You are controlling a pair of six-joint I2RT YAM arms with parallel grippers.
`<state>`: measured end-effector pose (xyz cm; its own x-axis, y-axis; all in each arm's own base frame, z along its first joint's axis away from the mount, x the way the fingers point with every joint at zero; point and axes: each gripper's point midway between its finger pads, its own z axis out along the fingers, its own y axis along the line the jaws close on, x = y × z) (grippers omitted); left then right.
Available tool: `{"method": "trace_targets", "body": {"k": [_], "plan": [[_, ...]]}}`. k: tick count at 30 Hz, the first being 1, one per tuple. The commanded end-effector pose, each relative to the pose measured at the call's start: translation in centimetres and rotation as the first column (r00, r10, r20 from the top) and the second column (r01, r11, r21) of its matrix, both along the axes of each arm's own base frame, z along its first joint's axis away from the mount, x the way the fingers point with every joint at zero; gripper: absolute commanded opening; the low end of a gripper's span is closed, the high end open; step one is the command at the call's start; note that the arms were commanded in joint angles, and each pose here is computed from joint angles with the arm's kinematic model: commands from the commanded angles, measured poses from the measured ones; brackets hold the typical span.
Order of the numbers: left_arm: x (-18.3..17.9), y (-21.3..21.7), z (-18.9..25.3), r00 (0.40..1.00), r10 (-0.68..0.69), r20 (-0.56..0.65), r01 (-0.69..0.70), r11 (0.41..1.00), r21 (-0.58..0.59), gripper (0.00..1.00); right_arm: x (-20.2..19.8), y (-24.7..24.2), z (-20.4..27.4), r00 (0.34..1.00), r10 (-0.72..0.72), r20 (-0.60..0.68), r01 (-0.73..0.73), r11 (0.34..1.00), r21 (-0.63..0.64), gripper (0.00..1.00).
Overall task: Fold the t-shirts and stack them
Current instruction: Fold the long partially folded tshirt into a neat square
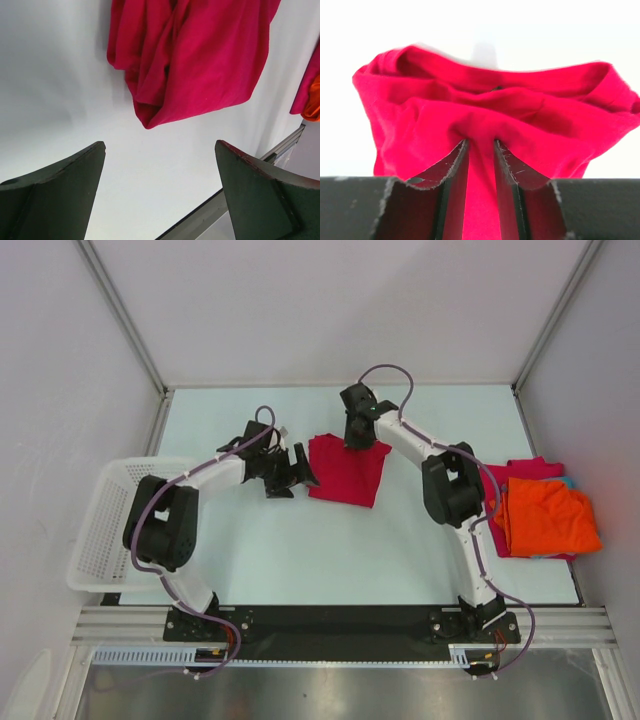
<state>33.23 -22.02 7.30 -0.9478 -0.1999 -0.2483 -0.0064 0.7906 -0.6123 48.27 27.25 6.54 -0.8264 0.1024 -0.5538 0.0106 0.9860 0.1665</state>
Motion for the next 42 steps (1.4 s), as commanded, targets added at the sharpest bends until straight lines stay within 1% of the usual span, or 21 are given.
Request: {"method": "trace_targets", "body": {"k": [1, 7, 10, 15, 18, 19, 23, 25, 26, 27, 28, 29, 30, 31, 33, 35, 36, 37, 38, 40, 42], "plan": [[0.6, 0.2, 1.8, 0.997, -0.006, 0.078, 0.006, 1.0, -0.003, 0.96, 1.7, -0.2, 1.1, 0.999, -0.004, 0.052, 0.005, 1.0, -0.002, 0.32], [0.7, 0.2, 2.2, 0.996, -0.007, 0.085, 0.008, 1.0, -0.006, 0.96, 2.2, -2.0, -1.6, 1.0, -0.027, 0.009, 0.027, 0.999, -0.037, 0.31], [0.5, 0.3, 2.0, 0.997, -0.009, 0.08, 0.009, 1.0, 0.001, 0.96, 2.6, -2.6, -1.7, 0.999, -0.034, 0.003, 0.034, 0.999, -0.037, 0.31], [0.2, 0.7, 1.6, 0.997, -0.006, 0.076, 0.005, 1.0, 0.019, 0.96, 3.0, -2.3, 3.0, 0.996, -0.016, 0.083, 0.017, 1.0, -0.011, 0.32], [0.3, 0.8, 1.4, 0.997, -0.004, 0.077, 0.002, 1.0, 0.027, 0.96, 3.0, -2.6, 7.5, 0.987, -0.023, 0.157, 0.024, 1.0, -0.008, 0.34], [0.3, 0.8, 1.3, 0.997, -0.005, 0.078, 0.003, 1.0, 0.028, 0.96, 2.8, -3.0, 10.1, 0.979, -0.025, 0.203, 0.027, 1.0, -0.007, 0.35], [0.5, 0.9, 0.9, 0.997, -0.002, 0.081, -0.001, 0.999, 0.035, 0.96, 1.5, -3.8, 13.7, 0.972, -0.028, 0.233, 0.022, 0.999, 0.028, 0.43], [0.9, 0.8, 0.9, 0.996, -0.004, 0.092, 0.001, 0.999, 0.035, 0.96, 0.0, -3.8, 12.5, 0.984, -0.003, 0.176, -0.008, 0.998, 0.062, 0.46], [1.3, 0.7, 1.2, 0.994, -0.009, 0.113, 0.005, 0.999, 0.031, 0.97, -0.6, -4.1, 13.2, 0.985, 0.005, 0.175, -0.022, 0.995, 0.098, 0.49], [1.5, 0.7, 1.4, 0.992, -0.012, 0.129, 0.007, 0.999, 0.034, 0.98, -1.2, -3.0, 12.9, 0.985, 0.048, 0.167, -0.076, 0.984, 0.164, 0.5], [1.9, 0.7, 1.6, 0.989, -0.014, 0.148, 0.008, 0.999, 0.04, 0.99, -2.6, -3.6, 10.2, 0.993, 0.047, 0.107, -0.064, 0.985, 0.163, 0.49], [2.5, 0.7, 2.1, 0.982, -0.025, 0.185, 0.017, 0.999, 0.045, 1.0, -3.3, -4.1, 10.3, 0.995, 0.031, 0.097, -0.05, 0.977, 0.208, 0.49], [3.1, 1.0, 2.3, 0.977, -0.02, 0.212, 0.006, 0.998, 0.067, 1.0, -3.7, -4.0, 9.8, 0.996, 0.038, 0.084, -0.058, 0.968, 0.246, 0.48], [3.5, 1.3, 2.4, 0.973, -0.022, 0.23, 0.001, 0.996, 0.088, 0.99, -5.0, -4.6, 7.5, 0.999, 0.03, 0.021, -0.034, 0.967, 0.253, 0.48], [4.5, 2.3, 2.7, 0.964, -0.034, 0.263, -0.01, 0.986, 0.165, 1.0, -5.6, -4.8, 7.1, 1.0, 0.019, 0.003, -0.019, 0.948, 0.316, 0.48], [5.6, 4.4, 2.8, 0.954, -0.033, 0.298, -0.063, 0.949, 0.308, 1.0, -6.8, -5.3, 5.4, 0.999, 0.013, -0.04, 0.001, 0.946, 0.323, 0.48], [6.0, 5.1, 2.9, 0.951, -0.032, 0.307, -0.083, 0.932, 0.354, 1.0, -7.2, -5.1, 5.3, 0.999, 0.012, -0.045, 0.004, 0.943, 0.334, 0.48], [6.6, 6.6, 2.8, 0.946, -0.014, 0.323, -0.131, 0.896, 0.424, 1.0, -7.5, -5.1, 4.9, 0.998, 0.014, -0.054, 0.005, 0.941, 0.339, 0.49], [6.7, 7.2, 2.8, 0.948, -0.02, 0.316, -0.136, 0.876, 0.462, 1.0, -8.1, -5.2, 4.0, 0.997, 0.014, -0.078, 0.013, 0.941, 0.338, 0.49], [6.9, 8.1, 2.5, 0.95, -0.017, 0.31, -0.15, 0.848, 0.507, 1.0, -8.3, -5.2, 3.3, 0.996, 0.007, -0.094, 0.026, 0.939, 0.344, 0.49], [7.1, 8.0, 2.1, 0.954, -0.023, 0.3, -0.14, 0.848, 0.511, 1.0, -8.7, -5.6, 2.0, 0.993, -0.003, -0.122, 0.045, 0.938, 0.345, 0.49]]}}
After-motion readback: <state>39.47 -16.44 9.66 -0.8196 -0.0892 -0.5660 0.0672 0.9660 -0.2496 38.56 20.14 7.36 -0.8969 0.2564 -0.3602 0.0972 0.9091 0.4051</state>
